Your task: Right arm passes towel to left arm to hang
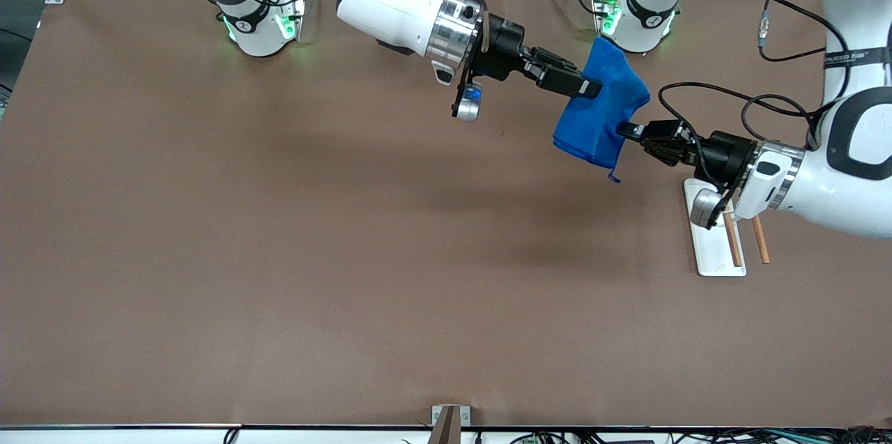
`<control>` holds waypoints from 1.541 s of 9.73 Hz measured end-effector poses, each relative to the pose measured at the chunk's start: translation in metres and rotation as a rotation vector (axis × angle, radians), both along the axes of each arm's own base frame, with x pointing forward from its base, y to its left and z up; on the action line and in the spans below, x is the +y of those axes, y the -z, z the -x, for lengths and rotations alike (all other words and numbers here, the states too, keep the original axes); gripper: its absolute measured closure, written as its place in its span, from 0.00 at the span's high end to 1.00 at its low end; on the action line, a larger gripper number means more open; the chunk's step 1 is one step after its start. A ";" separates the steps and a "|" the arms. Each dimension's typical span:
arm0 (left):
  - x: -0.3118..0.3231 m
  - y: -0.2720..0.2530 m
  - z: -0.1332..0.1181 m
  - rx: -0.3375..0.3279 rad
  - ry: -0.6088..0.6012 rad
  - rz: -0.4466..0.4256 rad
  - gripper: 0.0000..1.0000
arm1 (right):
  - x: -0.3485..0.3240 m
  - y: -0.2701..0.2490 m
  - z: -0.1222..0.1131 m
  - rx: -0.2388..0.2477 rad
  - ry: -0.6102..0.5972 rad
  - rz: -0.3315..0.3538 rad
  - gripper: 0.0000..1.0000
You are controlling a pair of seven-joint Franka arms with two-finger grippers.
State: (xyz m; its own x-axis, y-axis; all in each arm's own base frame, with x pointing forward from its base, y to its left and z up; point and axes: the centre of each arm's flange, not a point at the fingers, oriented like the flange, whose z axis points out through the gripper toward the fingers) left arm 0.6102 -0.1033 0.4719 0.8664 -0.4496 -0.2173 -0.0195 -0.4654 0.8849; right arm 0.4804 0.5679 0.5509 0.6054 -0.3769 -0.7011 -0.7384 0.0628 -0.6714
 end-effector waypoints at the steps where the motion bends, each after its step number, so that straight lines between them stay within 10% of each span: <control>1: 0.003 -0.009 0.000 -0.031 0.000 -0.057 0.02 | -0.005 0.009 -0.007 0.014 -0.010 0.037 0.13; 7: 0.030 -0.057 -0.004 -0.261 -0.040 -0.375 0.02 | -0.092 0.054 -0.064 -0.093 -0.375 0.676 1.00; 11: 0.074 -0.085 -0.006 -0.405 -0.089 -0.651 0.02 | -0.255 0.083 -0.128 -0.178 -0.468 1.148 1.00; 15: 0.158 -0.063 -0.007 -0.376 -0.207 -0.775 0.02 | -0.442 0.066 -0.167 -0.241 -0.647 1.392 1.00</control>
State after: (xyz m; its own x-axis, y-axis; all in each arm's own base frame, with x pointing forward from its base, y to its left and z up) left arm 0.6169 0.0549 0.5352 0.9895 -0.1201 -0.0807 -0.0941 -0.9580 0.2710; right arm 0.6477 0.1261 0.4848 0.9590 -0.2641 0.1023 -0.2624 -0.9645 -0.0302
